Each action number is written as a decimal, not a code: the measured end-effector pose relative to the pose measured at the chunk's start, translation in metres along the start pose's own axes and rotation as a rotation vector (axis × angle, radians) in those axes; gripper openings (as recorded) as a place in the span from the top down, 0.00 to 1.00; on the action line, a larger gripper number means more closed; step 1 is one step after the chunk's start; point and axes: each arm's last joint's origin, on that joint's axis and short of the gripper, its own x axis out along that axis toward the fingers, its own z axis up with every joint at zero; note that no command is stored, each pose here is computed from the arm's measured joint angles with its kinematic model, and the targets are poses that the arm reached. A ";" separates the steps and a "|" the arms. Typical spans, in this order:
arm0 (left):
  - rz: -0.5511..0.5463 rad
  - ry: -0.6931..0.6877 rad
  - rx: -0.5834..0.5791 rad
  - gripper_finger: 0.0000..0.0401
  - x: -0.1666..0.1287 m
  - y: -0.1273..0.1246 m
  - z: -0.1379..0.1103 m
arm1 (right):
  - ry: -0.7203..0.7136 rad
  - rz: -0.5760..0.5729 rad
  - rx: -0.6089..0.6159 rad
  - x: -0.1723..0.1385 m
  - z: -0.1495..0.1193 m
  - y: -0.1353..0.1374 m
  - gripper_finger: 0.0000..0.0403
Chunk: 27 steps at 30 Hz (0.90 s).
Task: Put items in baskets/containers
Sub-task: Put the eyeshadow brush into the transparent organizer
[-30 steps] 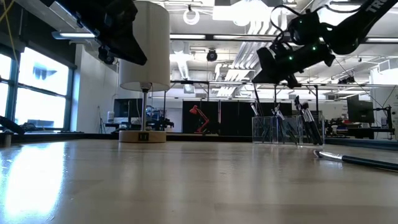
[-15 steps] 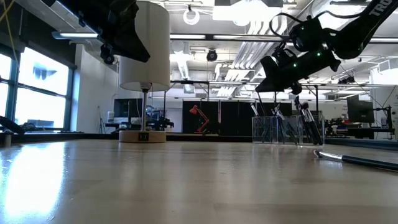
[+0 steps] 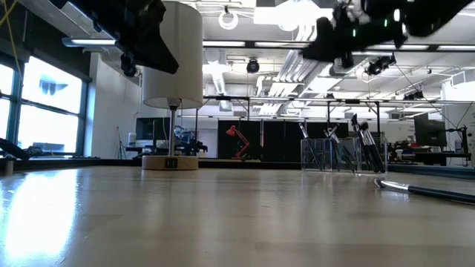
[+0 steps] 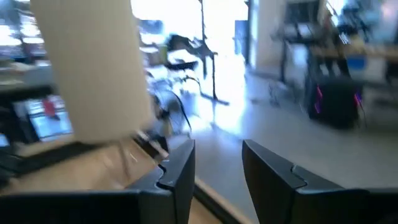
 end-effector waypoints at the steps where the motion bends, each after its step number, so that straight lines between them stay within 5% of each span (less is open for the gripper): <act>1: 0.001 0.002 0.005 0.84 0.000 0.000 0.000 | -0.020 0.021 -0.019 -0.003 0.013 0.006 0.68; 5: 0.028 0.015 0.051 0.84 0.000 0.002 -0.002 | -0.019 0.026 -0.058 -0.010 0.067 0.032 0.69; 11: 0.007 0.014 0.096 0.84 -0.005 0.003 -0.001 | 0.211 -0.006 -0.169 -0.007 0.111 0.079 0.69; 19: -0.147 -0.179 0.187 0.84 -0.061 0.013 0.006 | 0.361 -0.043 -0.174 0.001 0.111 0.129 0.69; 27: -0.450 -0.348 0.273 0.98 -0.078 0.038 -0.059 | 0.369 0.010 -0.093 -0.005 0.104 0.150 0.69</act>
